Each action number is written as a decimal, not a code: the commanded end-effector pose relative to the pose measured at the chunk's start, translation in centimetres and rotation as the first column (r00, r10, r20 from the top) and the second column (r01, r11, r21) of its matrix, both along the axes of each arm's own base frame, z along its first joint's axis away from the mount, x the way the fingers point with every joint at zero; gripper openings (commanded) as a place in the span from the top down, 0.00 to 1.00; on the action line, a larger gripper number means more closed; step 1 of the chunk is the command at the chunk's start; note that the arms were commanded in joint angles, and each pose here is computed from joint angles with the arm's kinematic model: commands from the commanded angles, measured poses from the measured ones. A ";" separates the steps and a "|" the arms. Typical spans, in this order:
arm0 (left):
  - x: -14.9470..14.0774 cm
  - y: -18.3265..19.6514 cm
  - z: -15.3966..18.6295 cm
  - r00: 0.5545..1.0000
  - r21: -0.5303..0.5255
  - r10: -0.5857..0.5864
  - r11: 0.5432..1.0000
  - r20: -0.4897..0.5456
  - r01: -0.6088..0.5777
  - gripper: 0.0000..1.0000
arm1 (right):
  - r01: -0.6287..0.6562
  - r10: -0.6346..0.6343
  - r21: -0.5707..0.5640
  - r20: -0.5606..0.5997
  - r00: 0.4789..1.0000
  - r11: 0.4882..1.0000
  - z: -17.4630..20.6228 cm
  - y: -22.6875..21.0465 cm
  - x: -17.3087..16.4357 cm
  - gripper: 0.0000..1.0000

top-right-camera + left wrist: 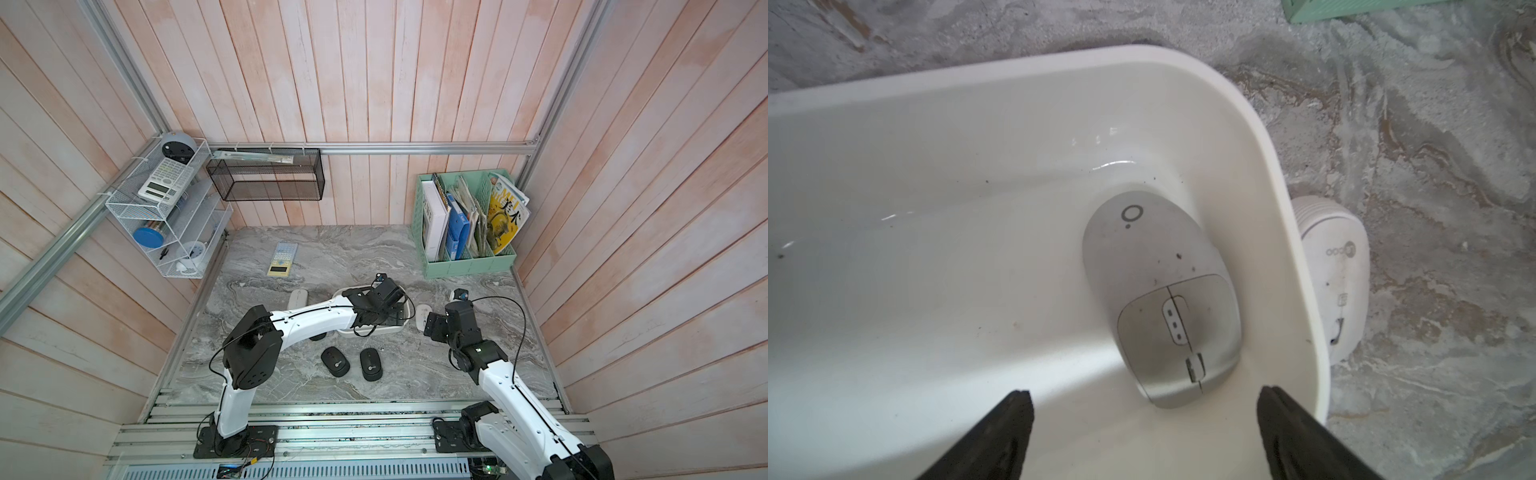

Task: Take out the mouse from the storage box
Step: Pick up the mouse from the storage box, then place the mouse at the center of the board.

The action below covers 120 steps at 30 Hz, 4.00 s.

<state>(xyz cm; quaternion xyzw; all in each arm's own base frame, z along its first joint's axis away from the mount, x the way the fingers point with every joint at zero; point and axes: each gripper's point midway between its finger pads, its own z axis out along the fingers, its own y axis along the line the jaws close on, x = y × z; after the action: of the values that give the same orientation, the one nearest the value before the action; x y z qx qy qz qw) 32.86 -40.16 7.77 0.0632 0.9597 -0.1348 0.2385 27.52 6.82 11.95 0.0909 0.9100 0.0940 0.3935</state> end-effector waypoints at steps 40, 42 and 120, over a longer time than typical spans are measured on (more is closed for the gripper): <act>3.4 1.9 -2.6 0.995 0.071 0.099 0.993 0.007 -0.099 0.02 | 0.013 -0.013 0.012 -0.025 1.000 1.000 -1.1 0.2 0.7 0.11; 3.6 1.9 -3.3 0.995 0.086 0.101 0.991 -0.005 -0.100 0.02 | 0.012 -0.012 0.013 -0.025 1.000 1.000 -1.1 0.2 0.7 0.11; -12.7 -4.8 -0.9 0.971 0.062 -0.232 0.972 0.062 0.228 0.43 | 0.232 -0.223 -0.031 0.179 0.958 0.972 2.7 -4.9 -1.7 0.09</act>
<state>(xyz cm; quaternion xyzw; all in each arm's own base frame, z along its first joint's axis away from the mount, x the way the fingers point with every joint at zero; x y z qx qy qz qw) 19.79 -43.73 6.51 0.2001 0.9405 -0.1144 0.2496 26.31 2.71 15.22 0.1624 0.8579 0.0473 0.4852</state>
